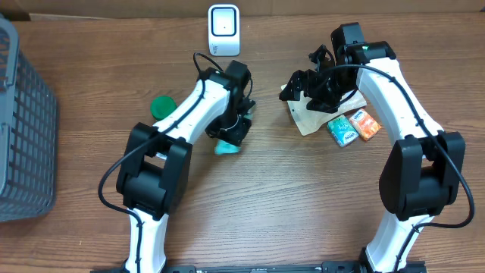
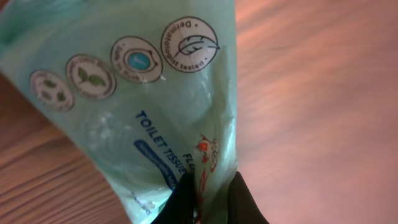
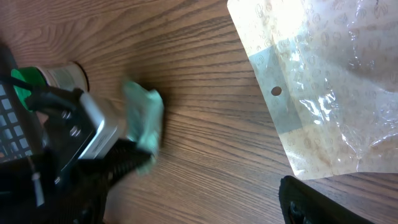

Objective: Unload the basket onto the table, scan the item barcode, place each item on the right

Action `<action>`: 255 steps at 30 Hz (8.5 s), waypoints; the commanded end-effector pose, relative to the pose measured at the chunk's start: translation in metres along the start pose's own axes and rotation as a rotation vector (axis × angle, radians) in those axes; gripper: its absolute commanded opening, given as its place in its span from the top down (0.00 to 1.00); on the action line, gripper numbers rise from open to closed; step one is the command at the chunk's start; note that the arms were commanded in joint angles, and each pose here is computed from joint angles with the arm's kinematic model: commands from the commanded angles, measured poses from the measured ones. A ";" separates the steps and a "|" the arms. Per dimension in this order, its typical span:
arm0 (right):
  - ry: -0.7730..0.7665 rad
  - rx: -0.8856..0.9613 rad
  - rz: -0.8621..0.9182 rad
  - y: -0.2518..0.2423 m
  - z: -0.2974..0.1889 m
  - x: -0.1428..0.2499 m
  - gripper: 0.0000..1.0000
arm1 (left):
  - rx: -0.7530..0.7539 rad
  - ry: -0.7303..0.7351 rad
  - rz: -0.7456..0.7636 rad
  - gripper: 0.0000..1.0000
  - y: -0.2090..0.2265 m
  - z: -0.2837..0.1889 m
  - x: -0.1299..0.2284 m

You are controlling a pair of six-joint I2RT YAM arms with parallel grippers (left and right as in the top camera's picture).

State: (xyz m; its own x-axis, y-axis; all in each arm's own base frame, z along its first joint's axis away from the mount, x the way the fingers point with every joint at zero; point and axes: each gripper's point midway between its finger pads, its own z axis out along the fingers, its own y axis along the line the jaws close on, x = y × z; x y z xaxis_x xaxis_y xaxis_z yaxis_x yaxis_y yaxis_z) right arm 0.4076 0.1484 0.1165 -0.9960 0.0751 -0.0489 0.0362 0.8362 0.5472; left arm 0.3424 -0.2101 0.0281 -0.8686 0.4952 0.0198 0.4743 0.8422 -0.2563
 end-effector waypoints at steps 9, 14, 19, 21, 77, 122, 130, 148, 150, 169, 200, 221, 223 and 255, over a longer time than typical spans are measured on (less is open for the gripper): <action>0.001 0.003 -0.012 0.000 0.001 0.001 0.14 | 0.970 -0.313 -0.016 0.96 -0.050 -0.071 -0.003; 0.000 0.003 -0.012 0.000 0.001 0.000 0.14 | 0.836 -0.279 -0.235 0.96 0.005 -0.024 0.014; -0.006 0.001 -0.016 0.001 0.001 -0.001 0.14 | 0.709 -0.255 -0.282 0.96 0.026 -0.008 0.017; -0.008 0.001 -0.017 0.001 0.001 -0.002 0.14 | 0.680 -0.240 -0.292 0.92 0.028 -0.008 0.017; 0.001 0.010 -0.021 0.005 0.005 0.002 0.12 | 0.042 -0.333 -0.366 0.96 0.033 -0.082 0.003; 0.125 -0.342 0.059 0.136 0.033 0.033 0.96 | 0.195 -0.488 -0.419 0.11 0.071 -0.097 -0.014; 0.128 -0.379 0.108 0.129 0.023 0.025 0.96 | 0.451 -0.540 -0.522 0.16 0.071 -0.109 -0.017; 0.086 -0.441 0.175 0.106 -0.002 0.000 0.96 | -0.402 -0.708 -0.070 0.17 0.031 -0.168 -0.013; 0.086 -0.457 0.175 0.106 -0.005 -0.001 0.96 | -0.478 -0.690 -0.051 0.16 0.027 -0.158 -0.010; 0.089 -0.491 0.135 0.106 -0.011 -0.001 0.96 | -0.581 -0.863 0.077 0.12 0.012 -0.119 -0.031; -0.021 -0.228 0.154 0.061 0.006 -0.013 0.76 | -0.143 -0.829 -0.005 0.96 -0.018 -0.100 -0.027; -0.108 0.160 0.193 -0.009 0.008 -0.015 0.59 | 0.554 -0.241 -0.549 0.47 -0.035 -0.018 0.043; -0.102 0.164 0.171 -0.010 0.008 -0.014 0.57 | 0.561 -0.199 -0.584 0.00 -0.029 -0.004 0.045; 0.065 0.112 0.002 0.123 0.176 0.079 0.49 | -0.121 -0.775 -0.693 0.00 0.171 -0.271 0.080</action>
State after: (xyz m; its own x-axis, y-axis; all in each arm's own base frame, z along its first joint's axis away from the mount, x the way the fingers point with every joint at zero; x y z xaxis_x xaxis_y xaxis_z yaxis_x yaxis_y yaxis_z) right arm 0.3568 0.3525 0.0505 -0.9986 0.0512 -0.0109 0.0391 0.8680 0.4950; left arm 0.3935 0.0211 0.2478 -0.7891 -0.3543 -0.5017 -0.1888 0.9172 -0.3508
